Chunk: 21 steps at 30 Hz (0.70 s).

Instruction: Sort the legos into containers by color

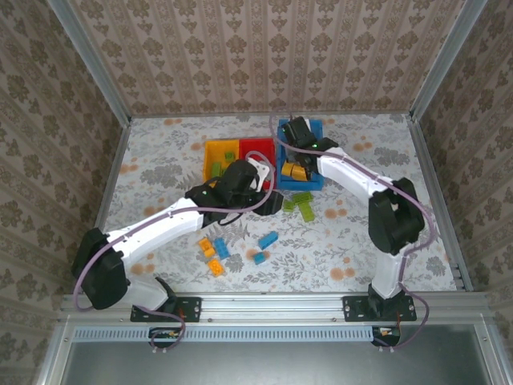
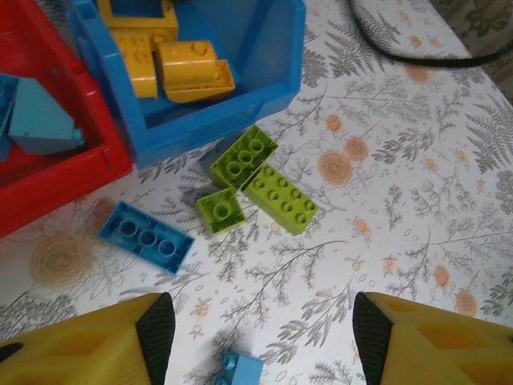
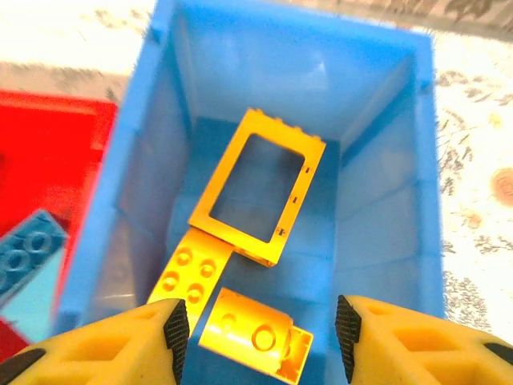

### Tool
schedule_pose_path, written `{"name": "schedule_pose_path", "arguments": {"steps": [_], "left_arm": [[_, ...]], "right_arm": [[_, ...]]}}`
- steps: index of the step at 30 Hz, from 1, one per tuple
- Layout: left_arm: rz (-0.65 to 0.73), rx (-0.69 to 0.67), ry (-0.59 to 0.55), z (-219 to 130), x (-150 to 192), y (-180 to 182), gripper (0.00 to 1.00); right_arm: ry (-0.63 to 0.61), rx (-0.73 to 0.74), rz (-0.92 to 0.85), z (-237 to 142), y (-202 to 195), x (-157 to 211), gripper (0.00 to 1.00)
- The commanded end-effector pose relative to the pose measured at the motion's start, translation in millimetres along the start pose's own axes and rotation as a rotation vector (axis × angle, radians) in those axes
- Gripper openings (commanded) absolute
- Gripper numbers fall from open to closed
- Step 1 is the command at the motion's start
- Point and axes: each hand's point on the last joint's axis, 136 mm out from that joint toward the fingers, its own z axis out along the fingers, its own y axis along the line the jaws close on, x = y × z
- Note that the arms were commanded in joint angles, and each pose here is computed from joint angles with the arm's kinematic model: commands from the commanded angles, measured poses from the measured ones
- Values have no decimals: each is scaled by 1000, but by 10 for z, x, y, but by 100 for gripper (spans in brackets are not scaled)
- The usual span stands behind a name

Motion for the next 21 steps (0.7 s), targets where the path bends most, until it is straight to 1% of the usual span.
{"name": "schedule_pose_path", "arguments": {"steps": [1,2,5,9,12,14,16,18,21], "left_arm": [[-45,-61,25,-129,129,183,63],[-50,-70,33,-156,166,217,63],[-63,-105,76,-235,340,333,61],[-118,-167,156,-353,615,546,58],[-140,-181,195,-412,775,619,54],[-139,-179,224,-405,863,616,53],[-161,-182,260,-349,949,616,53],[-162,-165,298,-253,1008,540,53],[-60,-161,364,-109,1088,374,59]], "right_arm": [[-98,-56,21,-397,-43,-109,54],[-110,-82,21,-478,-40,-72,54],[-120,-174,-16,-702,17,211,53],[-95,-376,-23,-1023,175,756,54],[-52,-538,-48,-1271,345,1203,54],[-24,-627,-64,-1414,453,1486,56],[22,-702,-44,-1494,526,1707,58],[67,-754,-40,-1551,581,1877,58],[84,-791,-66,-1615,613,2008,60]]}}
